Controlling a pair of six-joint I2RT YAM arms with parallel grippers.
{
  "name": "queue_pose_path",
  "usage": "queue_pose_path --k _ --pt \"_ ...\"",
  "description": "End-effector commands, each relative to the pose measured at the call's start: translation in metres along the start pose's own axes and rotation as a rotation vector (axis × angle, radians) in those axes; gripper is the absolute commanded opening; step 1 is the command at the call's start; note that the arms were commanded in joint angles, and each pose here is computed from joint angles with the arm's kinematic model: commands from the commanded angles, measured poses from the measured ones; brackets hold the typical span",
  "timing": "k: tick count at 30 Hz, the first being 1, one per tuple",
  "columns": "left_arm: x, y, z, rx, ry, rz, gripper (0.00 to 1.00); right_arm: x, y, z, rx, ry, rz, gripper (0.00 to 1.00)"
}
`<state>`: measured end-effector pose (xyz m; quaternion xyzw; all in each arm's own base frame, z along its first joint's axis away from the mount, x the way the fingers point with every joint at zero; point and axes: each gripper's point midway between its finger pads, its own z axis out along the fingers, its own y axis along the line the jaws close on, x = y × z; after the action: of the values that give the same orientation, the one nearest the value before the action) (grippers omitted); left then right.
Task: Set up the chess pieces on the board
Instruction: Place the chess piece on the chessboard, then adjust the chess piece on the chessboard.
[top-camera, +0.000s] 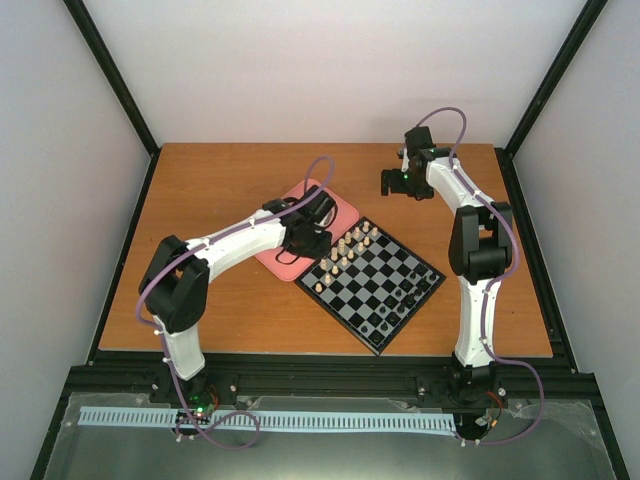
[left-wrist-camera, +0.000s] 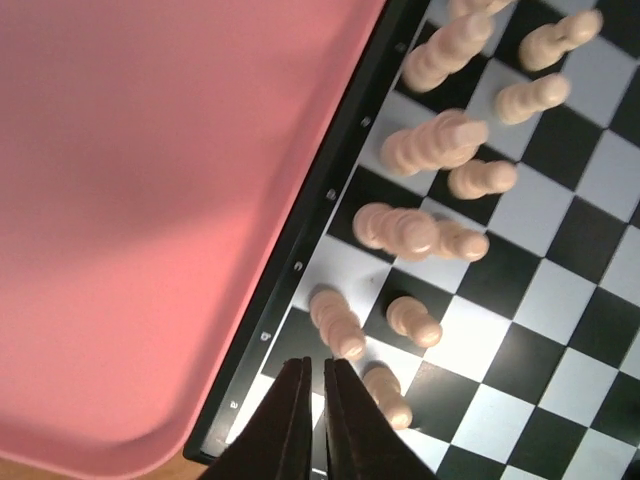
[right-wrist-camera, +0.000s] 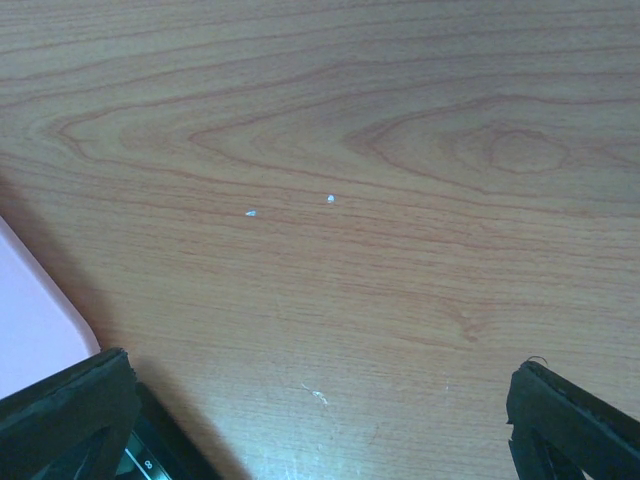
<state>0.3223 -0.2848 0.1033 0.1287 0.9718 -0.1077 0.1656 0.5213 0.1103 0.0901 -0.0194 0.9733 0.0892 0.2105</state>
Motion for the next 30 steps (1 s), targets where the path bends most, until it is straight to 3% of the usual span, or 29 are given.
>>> queue_pose_path --k 1,30 --pt "0.011 0.004 -0.003 0.008 0.017 -0.023 0.02 -0.008 0.0 -0.017 -0.008 -0.041 0.008 1.0" --pt "0.036 0.003 0.036 0.064 0.163 -0.045 0.01 -0.007 -0.002 -0.012 0.003 -0.033 0.003 1.0"
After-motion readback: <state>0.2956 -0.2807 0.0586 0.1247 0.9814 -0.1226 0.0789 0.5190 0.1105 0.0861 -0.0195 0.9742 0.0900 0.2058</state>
